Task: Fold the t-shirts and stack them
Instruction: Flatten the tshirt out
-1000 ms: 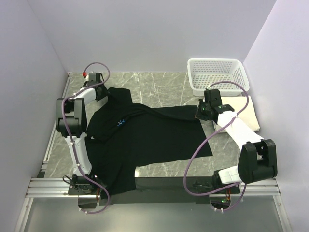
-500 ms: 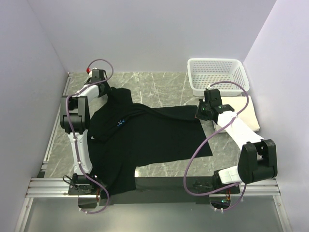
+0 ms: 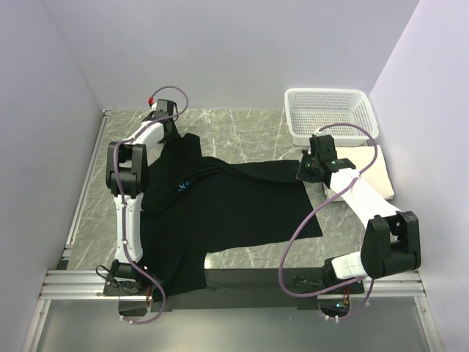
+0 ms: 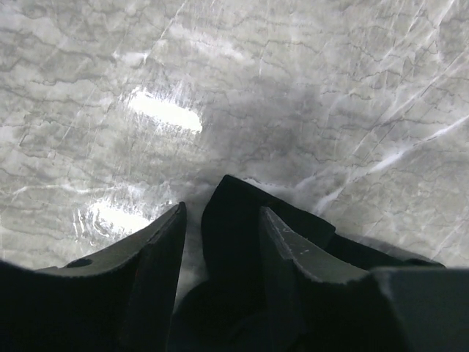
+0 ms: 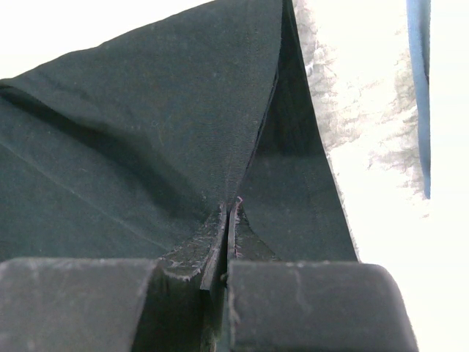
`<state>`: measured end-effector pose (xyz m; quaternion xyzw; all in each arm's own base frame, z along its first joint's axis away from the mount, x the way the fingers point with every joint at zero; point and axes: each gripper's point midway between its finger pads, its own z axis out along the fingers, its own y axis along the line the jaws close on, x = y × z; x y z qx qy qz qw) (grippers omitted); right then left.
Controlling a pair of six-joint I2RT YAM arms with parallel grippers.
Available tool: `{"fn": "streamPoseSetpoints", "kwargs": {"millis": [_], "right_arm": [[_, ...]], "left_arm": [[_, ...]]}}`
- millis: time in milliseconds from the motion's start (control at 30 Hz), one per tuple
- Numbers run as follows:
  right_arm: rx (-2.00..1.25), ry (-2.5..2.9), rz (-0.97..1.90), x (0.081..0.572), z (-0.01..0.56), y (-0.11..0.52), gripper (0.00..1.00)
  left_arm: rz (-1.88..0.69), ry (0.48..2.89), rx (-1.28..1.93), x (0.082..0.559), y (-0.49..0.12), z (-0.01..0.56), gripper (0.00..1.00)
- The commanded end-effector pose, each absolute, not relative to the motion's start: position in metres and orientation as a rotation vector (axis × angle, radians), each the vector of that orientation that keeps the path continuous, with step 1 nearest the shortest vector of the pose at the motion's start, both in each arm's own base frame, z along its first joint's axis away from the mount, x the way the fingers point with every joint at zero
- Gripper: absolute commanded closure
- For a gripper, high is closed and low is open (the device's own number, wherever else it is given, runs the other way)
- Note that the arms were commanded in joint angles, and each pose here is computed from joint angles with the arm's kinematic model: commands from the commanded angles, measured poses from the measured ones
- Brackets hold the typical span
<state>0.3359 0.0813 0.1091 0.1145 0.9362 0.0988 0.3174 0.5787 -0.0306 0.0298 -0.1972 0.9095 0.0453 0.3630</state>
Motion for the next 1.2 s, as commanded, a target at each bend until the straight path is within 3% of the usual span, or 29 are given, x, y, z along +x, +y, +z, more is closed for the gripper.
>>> {"fn": "streamPoseSetpoints", "kwargs": {"millis": [0,200,267,300,433,533,733,1033,1167], "right_arm": [[0.285,2.419,0.269,0.340,0.120,0.082,1.00],[0.288,2.420,0.277,0.341,0.120,0.084,1.00],[0.286,2.417,0.277,0.340,0.121,0.083,1.00],[0.287,2.420,0.274,0.340,0.120,0.083,1.00],[0.289,2.419,0.269,0.339,0.120,0.082,1.00],[0.294,2.415,0.268,0.340,0.121,0.082,1.00],[0.297,2.361,0.275,0.360,0.137,0.085,1.00],[0.344,2.185,0.151,0.447,0.178,0.068,1.00],[0.302,2.181,0.132,0.481,0.172,0.071,1.00]], "left_arm": [[0.185,2.429,-0.483,0.567,-0.026,0.014,0.51],[0.210,2.504,-0.488,0.561,-0.027,-0.004,0.64],[0.231,2.534,-0.501,0.556,-0.025,-0.012,0.73],[0.239,2.543,-0.507,0.555,-0.023,-0.014,0.83],[0.273,2.551,-0.542,0.550,-0.012,-0.014,0.99],[0.295,2.504,-0.563,0.555,0.003,-0.004,0.99],[0.292,2.254,-0.490,0.588,0.018,0.086,0.99],[0.271,1.977,-0.459,0.625,0.041,0.201,0.99],[0.214,1.871,-0.416,0.635,0.040,0.241,0.99]]}}
